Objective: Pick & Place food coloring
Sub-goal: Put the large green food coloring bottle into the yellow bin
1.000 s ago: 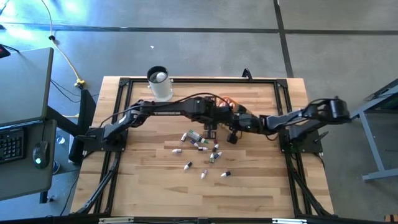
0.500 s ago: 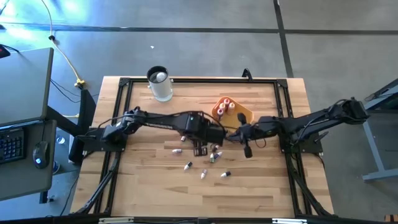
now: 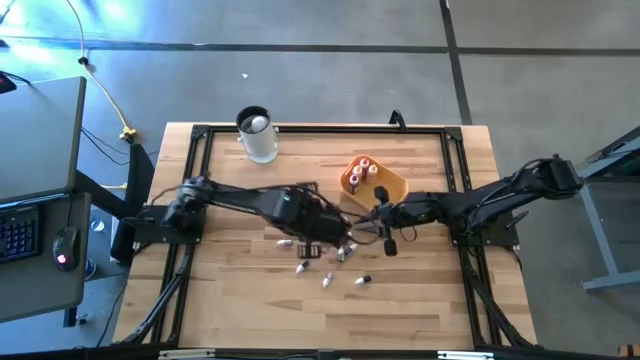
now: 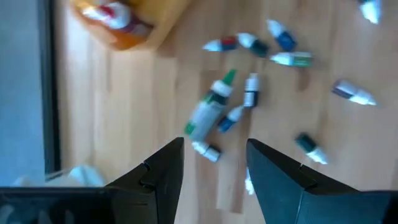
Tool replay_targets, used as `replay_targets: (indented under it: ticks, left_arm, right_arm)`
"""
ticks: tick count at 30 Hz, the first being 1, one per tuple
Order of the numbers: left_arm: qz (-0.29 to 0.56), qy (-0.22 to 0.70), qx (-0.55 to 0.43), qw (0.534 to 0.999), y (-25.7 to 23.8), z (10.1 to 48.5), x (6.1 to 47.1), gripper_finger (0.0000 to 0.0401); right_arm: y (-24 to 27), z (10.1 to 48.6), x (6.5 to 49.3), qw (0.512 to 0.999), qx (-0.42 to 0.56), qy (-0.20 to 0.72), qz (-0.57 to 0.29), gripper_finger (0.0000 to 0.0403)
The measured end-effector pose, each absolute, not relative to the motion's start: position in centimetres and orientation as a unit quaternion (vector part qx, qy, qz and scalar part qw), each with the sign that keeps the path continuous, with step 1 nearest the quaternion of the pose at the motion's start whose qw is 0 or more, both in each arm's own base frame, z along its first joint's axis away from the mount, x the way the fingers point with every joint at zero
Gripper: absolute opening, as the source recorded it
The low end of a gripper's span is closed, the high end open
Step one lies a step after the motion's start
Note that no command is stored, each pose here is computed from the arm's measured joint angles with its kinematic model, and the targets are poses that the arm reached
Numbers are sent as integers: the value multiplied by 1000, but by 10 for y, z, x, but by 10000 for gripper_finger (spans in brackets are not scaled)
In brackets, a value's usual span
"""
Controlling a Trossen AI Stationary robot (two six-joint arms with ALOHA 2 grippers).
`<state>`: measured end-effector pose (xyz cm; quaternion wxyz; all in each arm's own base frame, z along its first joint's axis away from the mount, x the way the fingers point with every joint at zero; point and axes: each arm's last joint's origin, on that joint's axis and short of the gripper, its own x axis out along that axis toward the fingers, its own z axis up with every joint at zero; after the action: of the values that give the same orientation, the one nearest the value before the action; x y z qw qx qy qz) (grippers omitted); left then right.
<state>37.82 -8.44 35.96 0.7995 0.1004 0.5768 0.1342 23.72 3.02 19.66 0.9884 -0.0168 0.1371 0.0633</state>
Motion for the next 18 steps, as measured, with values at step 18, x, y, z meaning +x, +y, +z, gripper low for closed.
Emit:
replay_targets:
  ticks: [18]
  left_arm:
    - [18,282,1,959,-54,305,258,170]
  right_arm:
    - [53,136,299,980,-59,186,-29,171]
